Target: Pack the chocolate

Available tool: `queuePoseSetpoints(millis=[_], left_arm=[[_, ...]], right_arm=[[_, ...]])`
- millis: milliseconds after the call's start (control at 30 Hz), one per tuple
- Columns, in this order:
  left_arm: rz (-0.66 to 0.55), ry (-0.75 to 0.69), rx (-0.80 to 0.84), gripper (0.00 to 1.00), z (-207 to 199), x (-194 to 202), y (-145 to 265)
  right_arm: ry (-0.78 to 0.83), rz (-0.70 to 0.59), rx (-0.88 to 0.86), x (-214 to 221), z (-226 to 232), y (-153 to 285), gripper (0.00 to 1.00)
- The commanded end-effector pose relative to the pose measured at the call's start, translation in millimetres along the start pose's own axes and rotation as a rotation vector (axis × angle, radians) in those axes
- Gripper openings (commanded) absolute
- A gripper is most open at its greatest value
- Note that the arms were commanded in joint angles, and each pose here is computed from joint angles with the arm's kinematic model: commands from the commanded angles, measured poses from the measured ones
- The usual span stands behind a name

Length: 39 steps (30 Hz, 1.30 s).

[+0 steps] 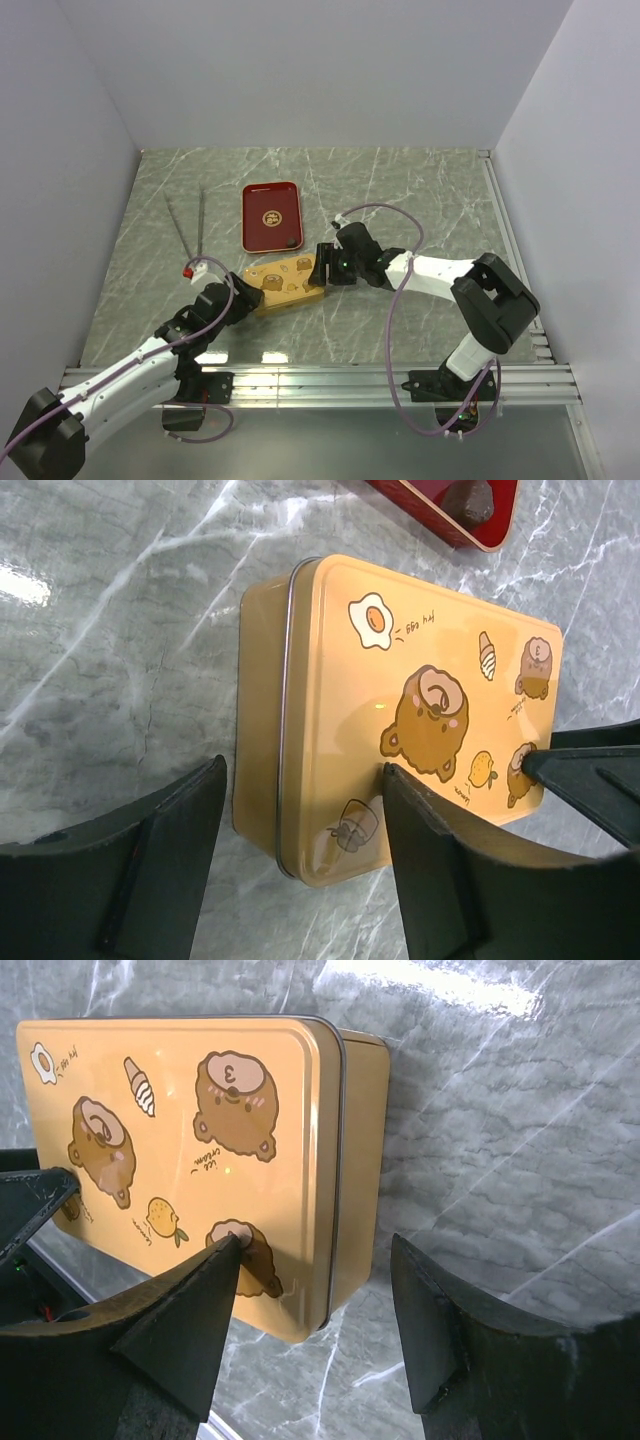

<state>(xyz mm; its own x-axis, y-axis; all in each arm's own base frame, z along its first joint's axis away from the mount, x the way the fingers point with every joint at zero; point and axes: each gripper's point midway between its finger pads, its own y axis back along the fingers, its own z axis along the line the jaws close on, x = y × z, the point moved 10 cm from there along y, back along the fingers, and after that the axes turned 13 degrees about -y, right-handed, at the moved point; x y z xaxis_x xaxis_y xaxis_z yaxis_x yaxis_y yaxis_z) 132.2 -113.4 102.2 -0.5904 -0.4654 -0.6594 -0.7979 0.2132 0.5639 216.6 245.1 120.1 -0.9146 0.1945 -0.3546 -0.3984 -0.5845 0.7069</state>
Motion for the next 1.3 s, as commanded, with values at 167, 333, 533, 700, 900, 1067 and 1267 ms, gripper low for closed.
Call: queuePoseSetpoints(millis=[167,333,533,700,900,1067,1267], left_arm=[[-0.077,-0.109,-0.045,0.86,-11,-25,8],[-0.212,-0.163,-0.079,0.99,-25,-59,23],[-0.343,-0.202,-0.097,0.99,-37,-98,22],[-0.385,-0.213,-0.059,0.99,-39,-134,-2],[-0.44,-0.17,0.008,1.0,-12,-200,-24],[-0.443,-0.189,-0.103,0.99,15,-224,-22],[-0.428,-0.228,-0.238,0.99,22,-229,-12]], right_arm=[[0.027,-0.095,0.094,-10,-2,20,0.68],[0.031,-0.196,0.095,-22,1,43,0.68],[-0.013,-0.366,0.12,-54,-13,76,0.69],[-0.044,-0.55,0.054,-101,-19,107,0.69],[-0.05,-0.694,0.094,-143,-31,132,0.69],[-0.073,-0.773,0.132,-155,-54,157,0.69],[-0.09,-0.854,0.153,-148,-69,184,0.7]])
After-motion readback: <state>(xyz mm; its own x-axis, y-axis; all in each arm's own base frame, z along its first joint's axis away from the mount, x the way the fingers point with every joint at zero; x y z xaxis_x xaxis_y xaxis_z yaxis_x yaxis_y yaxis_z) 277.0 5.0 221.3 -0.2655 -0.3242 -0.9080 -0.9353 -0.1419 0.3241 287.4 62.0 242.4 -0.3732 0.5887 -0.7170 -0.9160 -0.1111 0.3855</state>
